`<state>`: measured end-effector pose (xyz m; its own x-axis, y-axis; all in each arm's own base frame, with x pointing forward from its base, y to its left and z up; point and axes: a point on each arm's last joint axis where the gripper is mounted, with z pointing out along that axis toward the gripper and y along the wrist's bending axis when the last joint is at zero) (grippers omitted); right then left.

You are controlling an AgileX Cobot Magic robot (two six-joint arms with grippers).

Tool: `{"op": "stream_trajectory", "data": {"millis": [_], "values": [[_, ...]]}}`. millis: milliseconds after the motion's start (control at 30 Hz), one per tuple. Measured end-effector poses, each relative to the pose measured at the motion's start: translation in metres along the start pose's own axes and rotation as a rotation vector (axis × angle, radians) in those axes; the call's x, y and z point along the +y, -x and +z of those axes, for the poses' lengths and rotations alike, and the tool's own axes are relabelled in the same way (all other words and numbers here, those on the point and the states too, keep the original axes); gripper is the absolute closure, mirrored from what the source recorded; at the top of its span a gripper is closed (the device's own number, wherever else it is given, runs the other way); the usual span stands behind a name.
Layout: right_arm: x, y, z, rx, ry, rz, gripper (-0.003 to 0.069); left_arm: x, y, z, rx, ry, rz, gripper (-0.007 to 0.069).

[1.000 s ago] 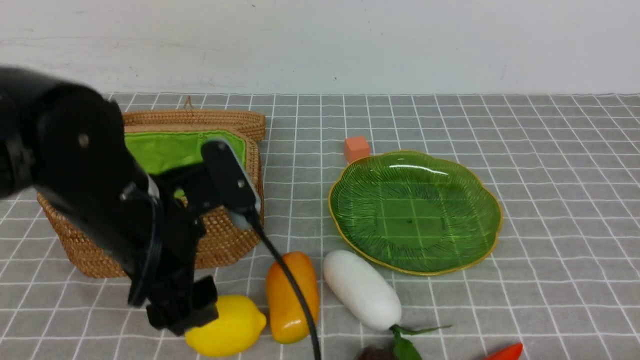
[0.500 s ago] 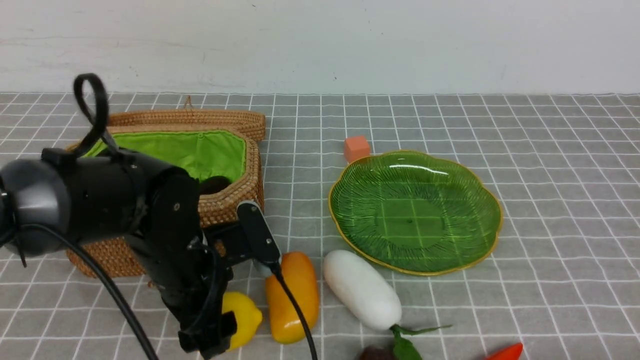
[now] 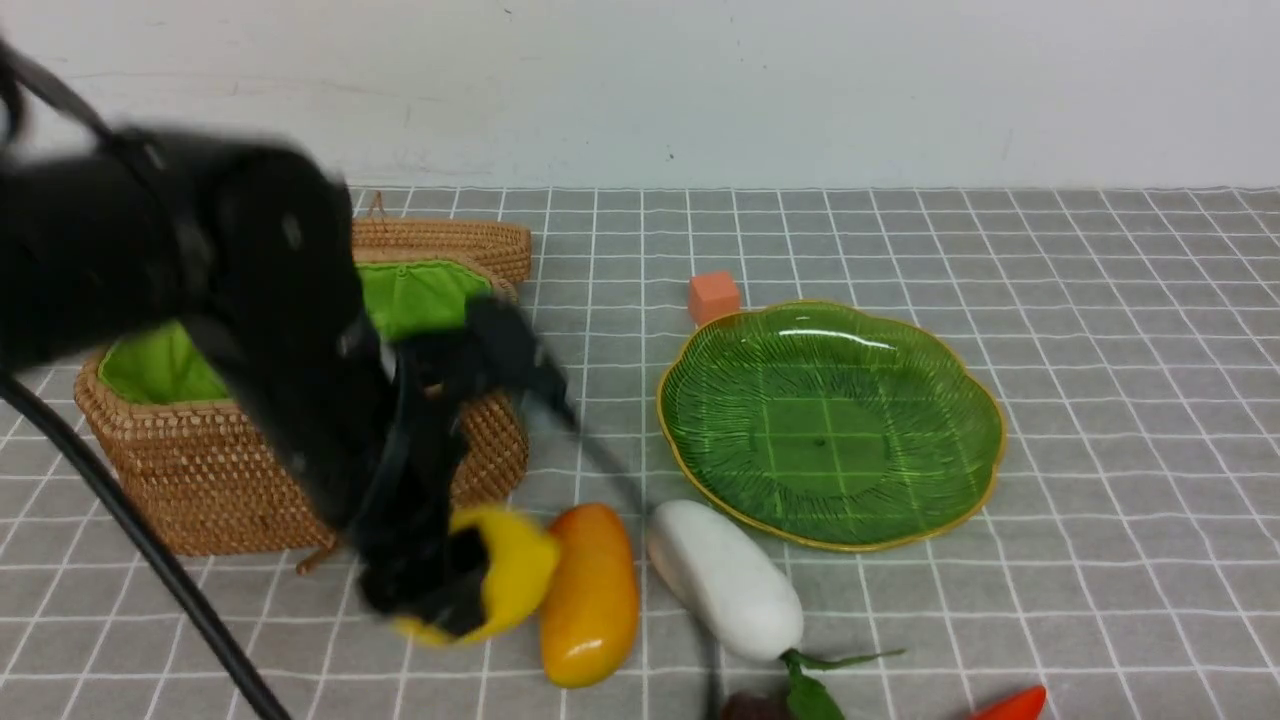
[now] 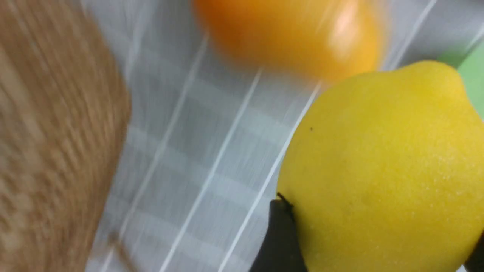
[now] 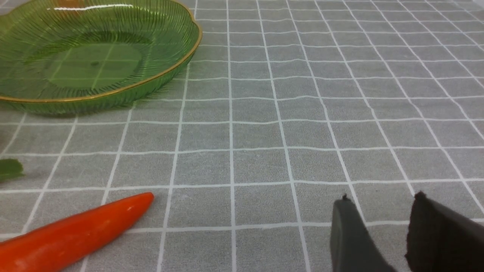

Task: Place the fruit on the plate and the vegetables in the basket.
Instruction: Grab a lemon with your left arm and place it on the plate on the right

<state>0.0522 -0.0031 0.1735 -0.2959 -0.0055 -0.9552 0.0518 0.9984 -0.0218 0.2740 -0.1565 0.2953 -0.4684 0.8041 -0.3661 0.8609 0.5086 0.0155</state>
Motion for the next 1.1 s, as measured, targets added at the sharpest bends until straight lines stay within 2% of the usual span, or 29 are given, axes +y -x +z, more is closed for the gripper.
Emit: {"op": "stream_trajectory", "data": {"millis": [133,167,200,267,333,467,733,800,933,1100], "values": [[0.0,0.0,0.0,0.0,0.0,0.0,0.0418,-0.002,0.032,-0.02,-0.246,-0.062,-0.121,0.0087],[0.0,0.0,0.0,0.0,0.0,0.0,0.0418,-0.002,0.049,-0.023,-0.387,-0.119,-0.21,0.0087],[0.0,0.0,0.0,0.0,0.0,0.0,0.0418,0.0,0.052,-0.023,-0.402,-0.12,-0.222,0.0087],[0.0,0.0,0.0,0.0,0.0,0.0,0.0418,0.008,0.073,-0.014,-0.552,-0.186,-0.322,0.0087],[0.0,0.0,0.0,0.0,0.0,0.0,0.0418,0.017,0.086,0.003,-0.62,-0.182,-0.377,0.0087],[0.0,0.0,0.0,0.0,0.0,0.0,0.0418,0.025,0.108,0.05,-0.648,-0.134,-0.383,0.0087],[0.0,0.0,0.0,0.0,0.0,0.0,0.0418,0.0,0.136,0.139,-0.64,-0.004,-0.401,0.0082],[0.0,0.0,0.0,0.0,0.0,0.0,0.0418,-0.002,0.136,0.145,-0.638,0.006,-0.402,0.0064],[0.0,0.0,0.0,0.0,0.0,-0.001,0.0418,-0.005,0.137,0.152,-0.634,0.018,-0.394,-0.0032],[0.0,0.0,0.0,0.0,0.0,-0.001,0.0418,-0.003,0.138,0.151,-0.643,0.029,-0.395,-0.0027]]}}
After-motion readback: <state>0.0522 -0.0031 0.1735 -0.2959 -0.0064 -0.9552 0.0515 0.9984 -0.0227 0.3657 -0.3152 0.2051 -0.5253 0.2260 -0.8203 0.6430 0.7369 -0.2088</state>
